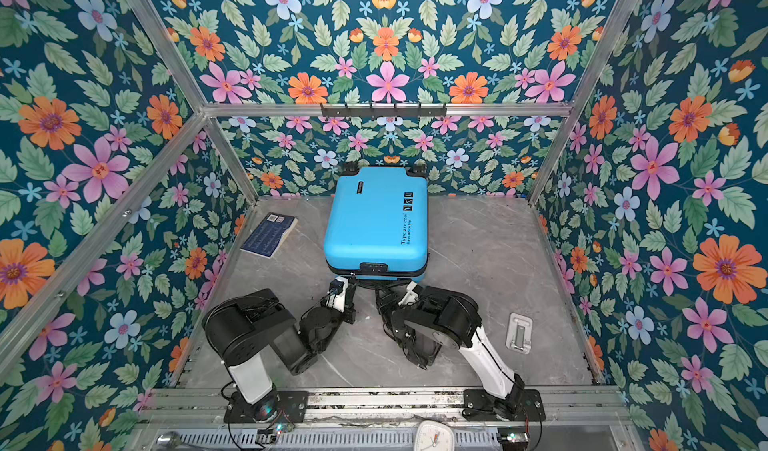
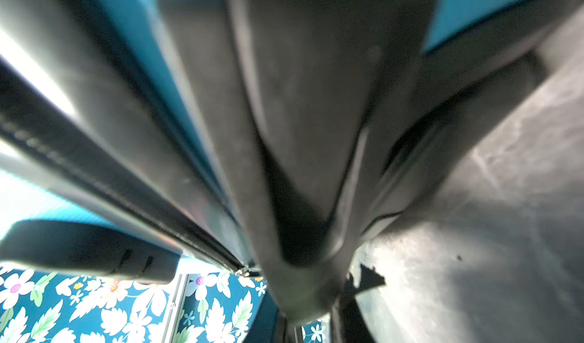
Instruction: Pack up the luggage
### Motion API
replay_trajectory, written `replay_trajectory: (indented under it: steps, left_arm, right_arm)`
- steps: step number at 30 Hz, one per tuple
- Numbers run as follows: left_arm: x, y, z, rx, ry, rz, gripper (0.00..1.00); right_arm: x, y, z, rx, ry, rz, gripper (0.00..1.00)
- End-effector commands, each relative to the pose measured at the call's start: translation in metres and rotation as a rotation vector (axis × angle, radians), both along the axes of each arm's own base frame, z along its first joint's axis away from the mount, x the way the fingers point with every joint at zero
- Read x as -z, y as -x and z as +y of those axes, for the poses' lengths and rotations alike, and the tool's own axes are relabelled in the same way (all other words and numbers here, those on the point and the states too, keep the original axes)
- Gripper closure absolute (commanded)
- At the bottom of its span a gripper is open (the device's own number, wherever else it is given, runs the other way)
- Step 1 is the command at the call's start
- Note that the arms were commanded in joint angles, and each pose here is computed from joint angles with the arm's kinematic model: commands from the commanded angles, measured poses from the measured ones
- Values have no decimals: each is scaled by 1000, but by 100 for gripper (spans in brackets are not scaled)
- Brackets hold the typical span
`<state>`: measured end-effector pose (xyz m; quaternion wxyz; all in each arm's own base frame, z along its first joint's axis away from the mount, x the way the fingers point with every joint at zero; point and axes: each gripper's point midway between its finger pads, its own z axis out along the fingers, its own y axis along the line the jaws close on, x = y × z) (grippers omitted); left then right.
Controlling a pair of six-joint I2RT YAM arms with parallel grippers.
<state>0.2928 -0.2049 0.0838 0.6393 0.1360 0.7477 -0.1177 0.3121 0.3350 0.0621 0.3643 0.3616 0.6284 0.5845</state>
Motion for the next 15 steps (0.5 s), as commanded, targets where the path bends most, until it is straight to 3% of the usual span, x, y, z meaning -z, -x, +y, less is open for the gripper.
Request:
replay_trajectory:
  steps: [1,10,15]
  left_arm:
    - [-7,-5,13,-87,11,-26,66]
    - [-33,-8,1,-53,12,-117,62]
    - [-27,-13,-8,-44,-14,-101,61]
  right_arm:
    - [65,22,11,-144,242,140,100]
    - [66,22,10,-142,241,143,100]
    - [67,22,11,-142,240,145,100]
